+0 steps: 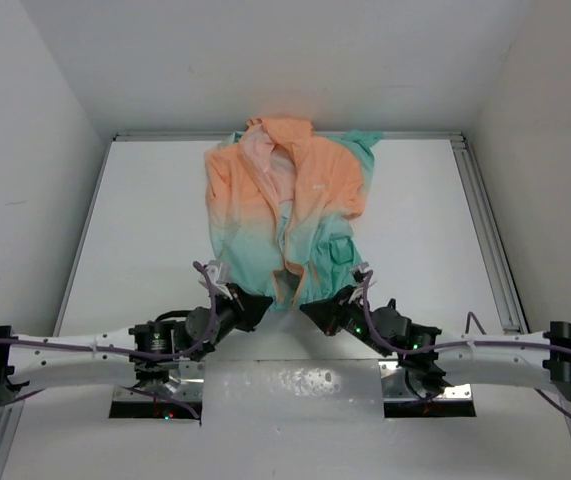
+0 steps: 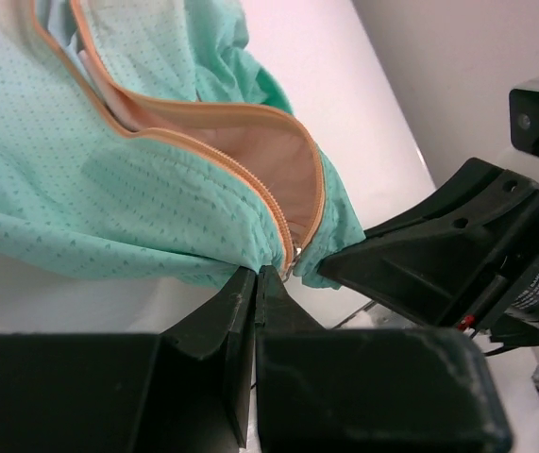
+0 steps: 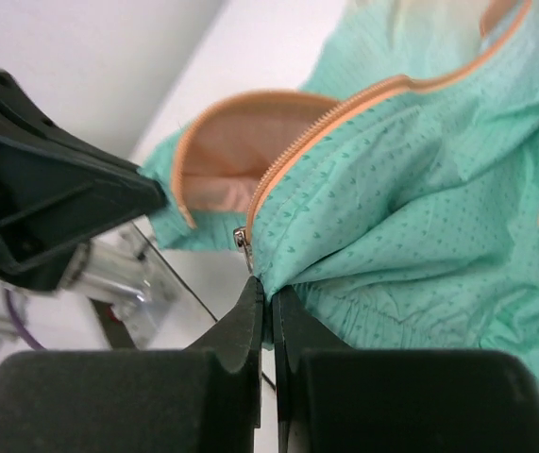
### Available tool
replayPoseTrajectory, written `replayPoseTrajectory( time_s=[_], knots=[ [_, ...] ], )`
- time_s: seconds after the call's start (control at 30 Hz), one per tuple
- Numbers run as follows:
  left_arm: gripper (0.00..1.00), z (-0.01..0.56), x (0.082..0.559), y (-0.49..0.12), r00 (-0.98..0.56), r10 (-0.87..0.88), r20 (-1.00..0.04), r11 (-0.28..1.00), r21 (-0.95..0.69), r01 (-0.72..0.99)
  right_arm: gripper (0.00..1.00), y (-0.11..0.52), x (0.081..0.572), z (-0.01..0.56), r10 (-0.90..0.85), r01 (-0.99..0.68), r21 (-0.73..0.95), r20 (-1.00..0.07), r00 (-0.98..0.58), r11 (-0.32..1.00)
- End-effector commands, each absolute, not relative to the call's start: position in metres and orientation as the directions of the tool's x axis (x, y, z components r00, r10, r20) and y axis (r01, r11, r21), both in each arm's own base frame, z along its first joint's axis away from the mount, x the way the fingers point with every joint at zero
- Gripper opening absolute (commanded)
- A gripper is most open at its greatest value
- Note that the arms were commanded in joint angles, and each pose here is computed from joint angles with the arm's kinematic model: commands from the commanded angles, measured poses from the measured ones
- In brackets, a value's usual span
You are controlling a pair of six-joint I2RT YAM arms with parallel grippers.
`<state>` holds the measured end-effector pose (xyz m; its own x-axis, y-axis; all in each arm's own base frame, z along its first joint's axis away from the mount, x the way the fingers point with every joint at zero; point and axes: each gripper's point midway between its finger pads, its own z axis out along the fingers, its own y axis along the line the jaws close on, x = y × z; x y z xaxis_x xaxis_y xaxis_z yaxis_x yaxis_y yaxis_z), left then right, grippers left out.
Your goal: Zip up the jacket
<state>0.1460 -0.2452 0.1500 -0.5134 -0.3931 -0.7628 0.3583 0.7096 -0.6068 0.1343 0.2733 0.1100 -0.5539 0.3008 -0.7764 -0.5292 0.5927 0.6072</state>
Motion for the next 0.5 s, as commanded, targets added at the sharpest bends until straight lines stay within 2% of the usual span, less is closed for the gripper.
replayPoseTrajectory(
  time_s=[0.0,0.3,0.47],
  knots=[
    [0.00,0.193,0.151,-0.258,-0.490,-0.484,-0.725,0.633,-0.677,0.375,0.00,0.274,0.143,0.172,0.507,-0.565,0.680,-0.729,-0.460,0.466],
    [0.00,0.206,0.148,-0.268,-0.507,-0.486,-0.712,0.594,-0.694,0.406,0.00,0.283,0.126,0.177,0.445,-0.639,0.656,-0.750,-0.489,0.403],
    [0.00,0.208,0.147,-0.263,-0.493,-0.493,-0.717,0.582,-0.693,0.425,0.00,0.288,0.118,0.168,0.372,-0.638,0.649,-0.761,-0.532,0.415]
  ],
)
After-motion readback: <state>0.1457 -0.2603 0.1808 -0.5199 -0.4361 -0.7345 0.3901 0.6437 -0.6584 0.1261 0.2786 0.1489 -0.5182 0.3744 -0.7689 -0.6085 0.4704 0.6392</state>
